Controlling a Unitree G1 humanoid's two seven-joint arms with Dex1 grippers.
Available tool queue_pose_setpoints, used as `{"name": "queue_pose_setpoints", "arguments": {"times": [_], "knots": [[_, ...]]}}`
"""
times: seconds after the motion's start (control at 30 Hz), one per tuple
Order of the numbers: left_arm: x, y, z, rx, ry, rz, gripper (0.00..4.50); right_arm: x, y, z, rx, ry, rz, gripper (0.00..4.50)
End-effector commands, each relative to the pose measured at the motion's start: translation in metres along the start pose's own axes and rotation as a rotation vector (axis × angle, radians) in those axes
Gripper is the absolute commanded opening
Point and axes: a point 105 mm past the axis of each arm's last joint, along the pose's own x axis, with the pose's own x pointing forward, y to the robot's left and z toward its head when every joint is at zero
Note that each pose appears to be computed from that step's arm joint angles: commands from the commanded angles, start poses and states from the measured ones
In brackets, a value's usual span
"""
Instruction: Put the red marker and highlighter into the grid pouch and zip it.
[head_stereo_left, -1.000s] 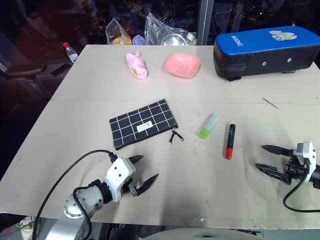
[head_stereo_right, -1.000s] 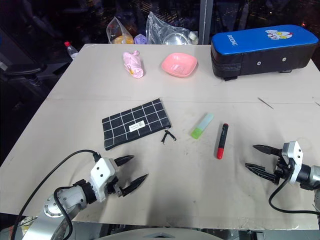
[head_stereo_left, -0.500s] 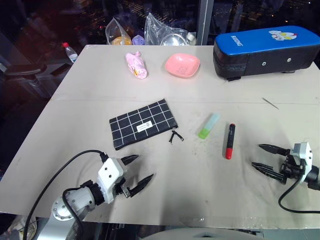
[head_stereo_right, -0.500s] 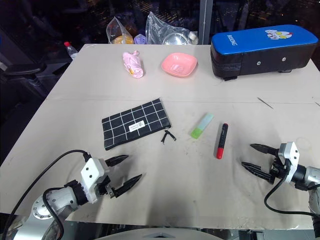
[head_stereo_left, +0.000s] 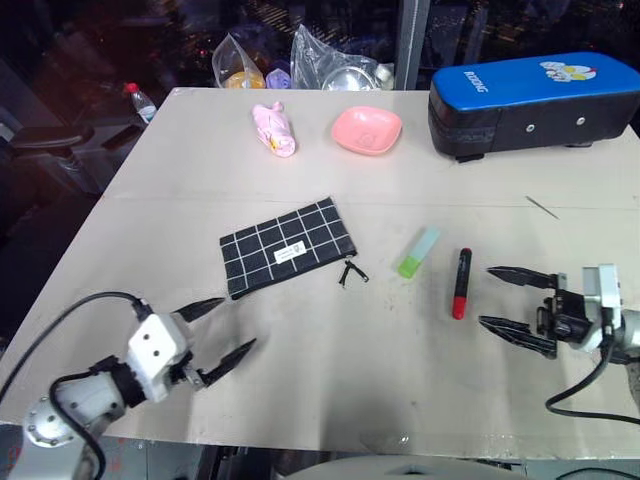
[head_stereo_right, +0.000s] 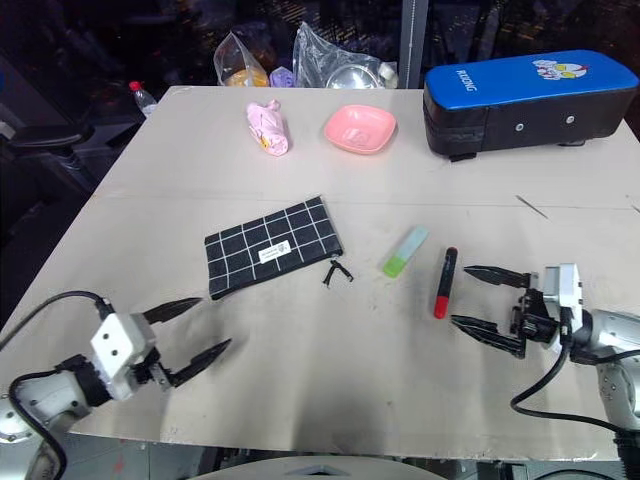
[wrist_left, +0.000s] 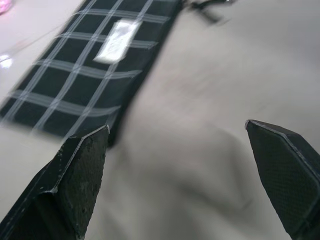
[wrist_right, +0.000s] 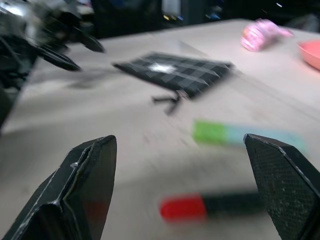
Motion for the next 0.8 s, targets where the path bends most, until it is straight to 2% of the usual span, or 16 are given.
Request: {"name": "queue_pose_setpoints", "arguments": {"times": [0.03, 0.23, 0.33, 0.47, 0.6, 0.8], "knots": [[-0.015, 0.041, -0.003, 0.336, 0.067, 0.011, 4.44, 0.022, 0.004, 0.024, -0.035, -0.082, 0.048, 4.13], [0.004, 0.059, -0.003, 0.691, 0.061, -0.066, 4.44, 0.03, 0.002, 0.033, -0.041, -0.096, 0.054, 4.13], [0.017, 0.062, -0.003, 0.783, 0.038, -0.083, 4.44, 0.029, 0.0, 0.037, -0.047, -0.097, 0.051, 4.13], [0.037, 0.065, 0.003, 0.813, -0.028, -0.055, 4.44, 0.03, 0.002, 0.04, -0.051, -0.098, 0.047, 4.13], [0.057, 0.053, 0.009, 0.817, -0.112, -0.091, 4.44, 0.032, 0.004, 0.041, -0.06, -0.099, 0.038, 4.13], [0.067, 0.041, 0.01, 0.819, -0.153, -0.13, 4.44, 0.031, 0.002, 0.044, -0.067, -0.104, 0.013, 4.13]]}}
